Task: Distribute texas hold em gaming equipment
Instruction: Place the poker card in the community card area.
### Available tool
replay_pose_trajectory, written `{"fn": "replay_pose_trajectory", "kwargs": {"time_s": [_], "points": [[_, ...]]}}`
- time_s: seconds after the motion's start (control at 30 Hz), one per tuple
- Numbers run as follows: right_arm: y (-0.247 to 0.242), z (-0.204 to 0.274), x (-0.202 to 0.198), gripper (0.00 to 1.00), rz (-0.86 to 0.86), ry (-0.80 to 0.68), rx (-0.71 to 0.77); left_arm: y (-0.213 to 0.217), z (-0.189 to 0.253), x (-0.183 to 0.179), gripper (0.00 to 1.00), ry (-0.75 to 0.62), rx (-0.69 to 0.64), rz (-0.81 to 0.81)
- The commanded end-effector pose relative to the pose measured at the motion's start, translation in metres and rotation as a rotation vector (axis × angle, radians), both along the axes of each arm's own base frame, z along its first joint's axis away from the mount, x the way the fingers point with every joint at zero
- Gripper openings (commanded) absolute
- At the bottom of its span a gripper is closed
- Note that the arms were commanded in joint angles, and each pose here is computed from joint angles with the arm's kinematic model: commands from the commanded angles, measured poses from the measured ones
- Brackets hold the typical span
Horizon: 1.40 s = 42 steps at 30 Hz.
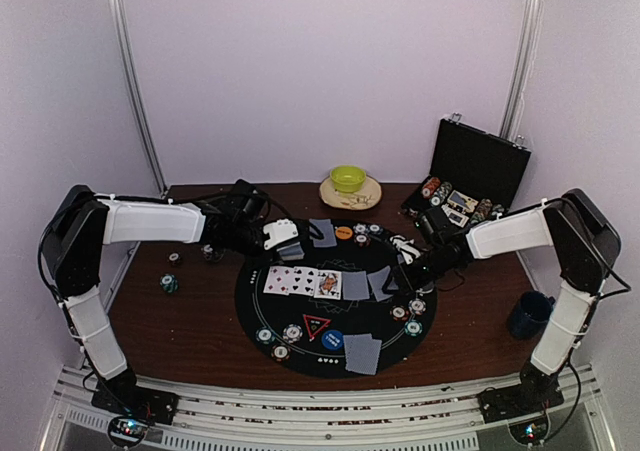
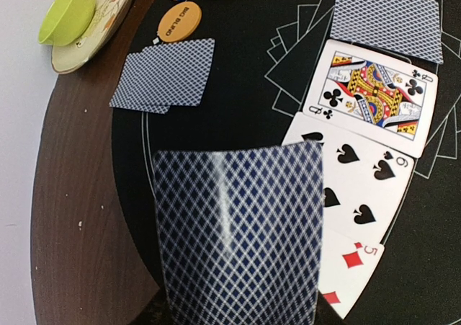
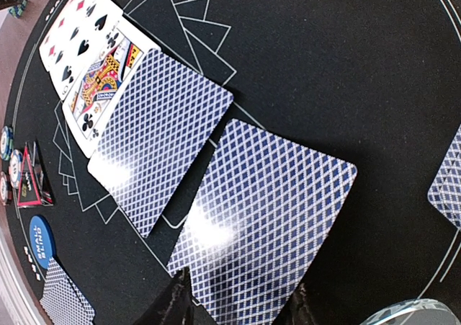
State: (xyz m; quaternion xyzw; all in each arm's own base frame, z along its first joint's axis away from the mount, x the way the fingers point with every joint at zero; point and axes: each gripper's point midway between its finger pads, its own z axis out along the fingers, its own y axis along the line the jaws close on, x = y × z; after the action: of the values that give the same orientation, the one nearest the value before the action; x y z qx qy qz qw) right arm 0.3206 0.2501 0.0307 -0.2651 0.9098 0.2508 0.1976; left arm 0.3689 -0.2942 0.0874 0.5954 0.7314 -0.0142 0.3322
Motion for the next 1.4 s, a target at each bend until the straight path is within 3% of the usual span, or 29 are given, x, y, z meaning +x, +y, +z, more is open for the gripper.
{"fn": "replay_pose_trajectory", "kwargs": {"time_s": [0.0, 0.8, 1.37], "points": [[-0.013, 0.001, 0.001, 0.45, 0.001, -0.034, -0.089, -0.006, 0.021, 0.009, 0.09, -0.049, -0.056, -0.002], [0.012, 0.002, -0.030, 0.49, 0.151, -0.052, -0.128, -0.006, 0.021, 0.009, 0.09, -0.048, -0.060, -0.003], [-0.015, 0.032, -0.005, 0.54, 0.123, -0.223, -0.312, 0.000, 0.025, 0.013, 0.09, -0.057, -0.065, 0.015]]}}
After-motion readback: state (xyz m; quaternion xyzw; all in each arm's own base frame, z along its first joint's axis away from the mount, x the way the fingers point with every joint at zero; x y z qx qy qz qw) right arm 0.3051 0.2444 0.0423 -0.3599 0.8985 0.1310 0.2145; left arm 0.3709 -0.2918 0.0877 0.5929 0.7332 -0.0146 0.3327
